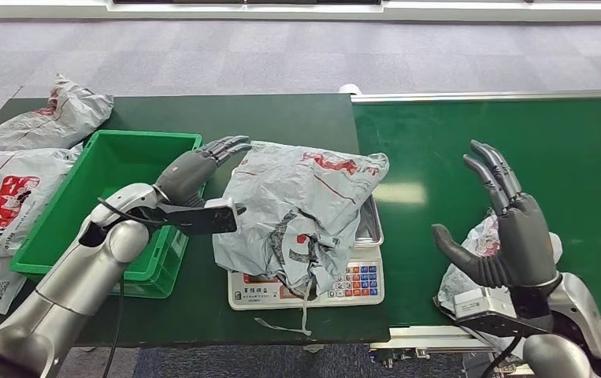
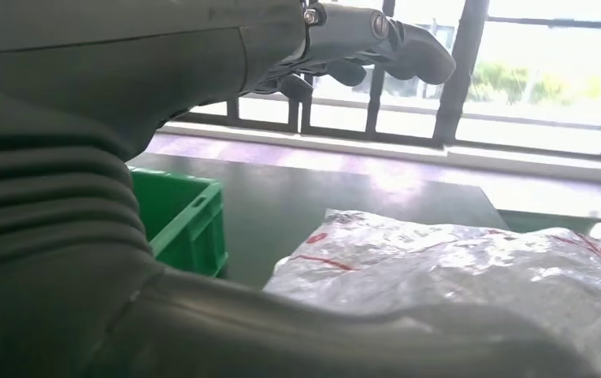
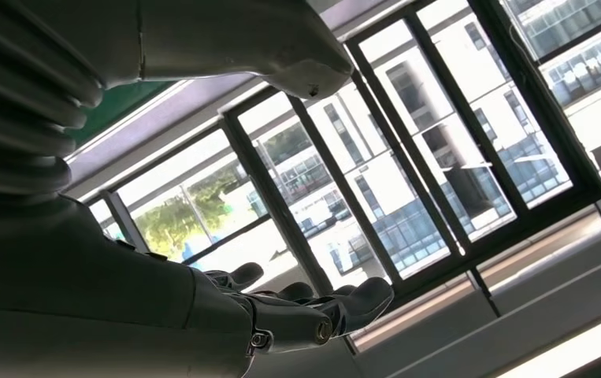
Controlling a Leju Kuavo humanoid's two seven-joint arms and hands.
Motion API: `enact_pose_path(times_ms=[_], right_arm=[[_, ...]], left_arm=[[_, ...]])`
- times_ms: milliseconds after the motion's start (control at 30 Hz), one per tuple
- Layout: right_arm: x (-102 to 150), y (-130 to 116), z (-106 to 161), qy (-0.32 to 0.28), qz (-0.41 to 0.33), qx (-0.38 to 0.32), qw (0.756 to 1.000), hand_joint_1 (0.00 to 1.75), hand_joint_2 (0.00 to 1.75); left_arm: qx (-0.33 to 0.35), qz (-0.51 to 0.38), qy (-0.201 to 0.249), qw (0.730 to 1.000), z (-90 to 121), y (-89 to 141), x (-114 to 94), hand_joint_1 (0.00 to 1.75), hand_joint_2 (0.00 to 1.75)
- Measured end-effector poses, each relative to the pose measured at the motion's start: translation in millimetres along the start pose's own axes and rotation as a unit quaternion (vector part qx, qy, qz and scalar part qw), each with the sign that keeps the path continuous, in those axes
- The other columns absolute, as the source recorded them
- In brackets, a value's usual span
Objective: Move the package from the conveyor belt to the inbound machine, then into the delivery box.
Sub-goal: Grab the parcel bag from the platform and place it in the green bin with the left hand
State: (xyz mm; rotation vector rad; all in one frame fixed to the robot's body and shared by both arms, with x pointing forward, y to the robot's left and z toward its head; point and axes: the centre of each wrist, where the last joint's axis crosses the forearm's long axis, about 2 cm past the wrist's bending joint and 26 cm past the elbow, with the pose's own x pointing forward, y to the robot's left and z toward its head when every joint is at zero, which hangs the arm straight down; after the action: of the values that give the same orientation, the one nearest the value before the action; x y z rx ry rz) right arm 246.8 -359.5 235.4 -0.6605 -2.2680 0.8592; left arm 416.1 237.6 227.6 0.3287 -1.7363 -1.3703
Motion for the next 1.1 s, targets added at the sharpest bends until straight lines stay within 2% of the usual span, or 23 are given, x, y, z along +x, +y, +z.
enact_pose_path(times_ms=[133,233,433,567,667,767,900,1000,1033,1067,1100], right_arm=[[2.8,-11.9,9.0,-0.003,0.012,-0.005,1.000,0.00,1.75],[3.2,-14.6,9.9,-0.006,0.015,-0.007,1.000,0.00,1.75],[2.6,-16.9,5.4,-0.006,0.016,-0.010,1.000,0.00,1.75],[1.5,-18.1,1.7,-0.007,0.018,-0.015,1.000,0.00,1.75],[-0.3,-18.4,-2.9,-0.007,0.019,-0.022,1.000,0.00,1.75],[-2.0,-14.8,-4.8,-0.004,0.016,-0.028,0.999,0.00,1.75],[-1.0,-6.0,-2.4,0.004,0.007,-0.036,0.999,0.00,1.75],[-0.6,-2.2,-1.6,0.007,0.002,-0.040,0.999,0.00,1.75],[-0.6,-1.4,-1.5,0.008,0.002,-0.041,0.999,0.00,1.75],[-0.6,-0.7,-1.5,0.008,0.001,-0.042,0.999,0.00,1.75],[-0.6,0.0,-1.4,0.009,0.000,-0.042,0.999,0.00,1.75]], left_arm=[[-0.053,-0.013,-0.004,0.998,-44.1,17.0,17.5,0.00,1.75],[-0.087,-0.028,-0.005,0.996,-71.1,16.1,36.6,0.00,1.75],[-0.126,-0.047,0.000,0.991,-101.6,6.5,67.6,0.00,1.75],[-0.152,-0.046,0.003,0.987,-111.6,-2.8,81.0,0.00,1.75],[-0.175,-0.039,0.005,0.984,-115.5,-19.2,89.6,0.00,1.75],[-0.202,-0.019,0.007,0.979,-112.7,-46.6,90.7,0.00,1.75],[-0.243,0.012,0.012,0.970,-98.3,-90.5,82.4,0.00,1.75],[-0.256,0.022,0.018,0.966,-92.5,-104.8,79.6,0.01,1.75],[-0.258,0.023,0.019,0.966,-91.8,-106.5,79.3,0.06,1.75],[-0.260,0.024,0.020,0.965,-91.4,-107.6,79.0,0.34,1.75],[-0.261,0.024,0.021,0.965,-91.1,-108.3,78.8,0.78,1.75]])
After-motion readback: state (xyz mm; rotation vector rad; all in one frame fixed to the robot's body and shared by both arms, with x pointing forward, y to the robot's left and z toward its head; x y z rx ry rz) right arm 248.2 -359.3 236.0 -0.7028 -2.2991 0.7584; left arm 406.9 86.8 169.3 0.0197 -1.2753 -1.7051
